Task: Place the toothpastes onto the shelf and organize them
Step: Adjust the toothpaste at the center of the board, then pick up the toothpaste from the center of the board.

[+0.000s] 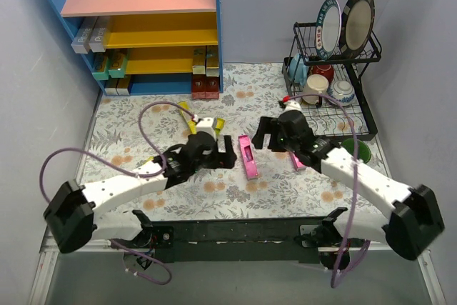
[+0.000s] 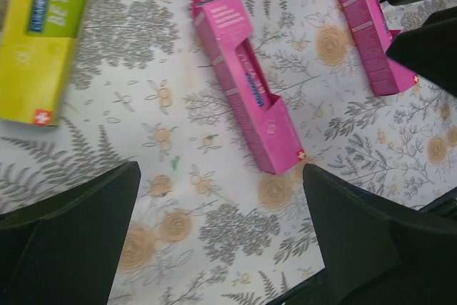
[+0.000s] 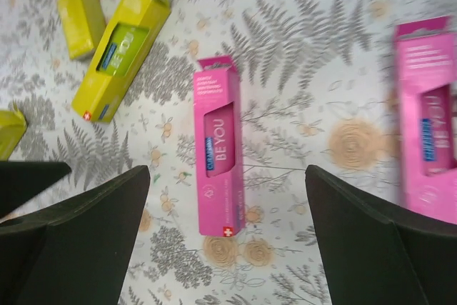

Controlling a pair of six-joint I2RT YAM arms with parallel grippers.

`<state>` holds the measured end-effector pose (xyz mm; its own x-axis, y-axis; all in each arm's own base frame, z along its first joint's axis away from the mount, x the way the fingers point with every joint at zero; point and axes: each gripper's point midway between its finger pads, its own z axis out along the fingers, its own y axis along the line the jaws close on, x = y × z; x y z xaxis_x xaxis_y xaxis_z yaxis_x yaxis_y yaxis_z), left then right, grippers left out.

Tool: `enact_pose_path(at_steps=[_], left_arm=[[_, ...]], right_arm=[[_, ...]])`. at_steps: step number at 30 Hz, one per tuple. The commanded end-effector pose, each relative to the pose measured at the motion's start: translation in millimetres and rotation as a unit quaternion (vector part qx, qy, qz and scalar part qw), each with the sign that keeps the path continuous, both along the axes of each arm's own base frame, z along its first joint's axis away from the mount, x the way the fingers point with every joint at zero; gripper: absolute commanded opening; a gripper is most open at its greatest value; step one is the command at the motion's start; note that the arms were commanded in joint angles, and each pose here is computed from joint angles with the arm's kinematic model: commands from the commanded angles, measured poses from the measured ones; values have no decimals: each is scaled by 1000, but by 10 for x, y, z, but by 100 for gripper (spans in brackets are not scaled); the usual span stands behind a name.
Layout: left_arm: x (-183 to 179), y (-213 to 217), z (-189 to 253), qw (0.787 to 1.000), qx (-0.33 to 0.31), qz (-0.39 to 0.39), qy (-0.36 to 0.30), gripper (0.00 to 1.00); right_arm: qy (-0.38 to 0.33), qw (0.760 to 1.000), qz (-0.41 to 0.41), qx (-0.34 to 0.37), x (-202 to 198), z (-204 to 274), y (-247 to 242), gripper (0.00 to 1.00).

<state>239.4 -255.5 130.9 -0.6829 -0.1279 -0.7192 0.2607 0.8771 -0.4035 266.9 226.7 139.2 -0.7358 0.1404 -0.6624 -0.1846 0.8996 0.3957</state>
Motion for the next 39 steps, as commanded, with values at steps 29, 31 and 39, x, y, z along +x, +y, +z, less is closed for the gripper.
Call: enact_pose_path(at_steps=[29, 31, 39], left_arm=[[-126, -798, -874, 974, 184, 128, -24, 49], [-138, -806, -728, 978, 169, 123, -25, 46], [-137, -776, -164, 984, 142, 93, -46, 39]], right_arm=[[-180, 964, -190, -43, -285, 334, -1339, 99], [-181, 964, -189, -45, -283, 333, -1339, 99], [-187, 964, -182, -54, -259, 359, -1328, 98]])
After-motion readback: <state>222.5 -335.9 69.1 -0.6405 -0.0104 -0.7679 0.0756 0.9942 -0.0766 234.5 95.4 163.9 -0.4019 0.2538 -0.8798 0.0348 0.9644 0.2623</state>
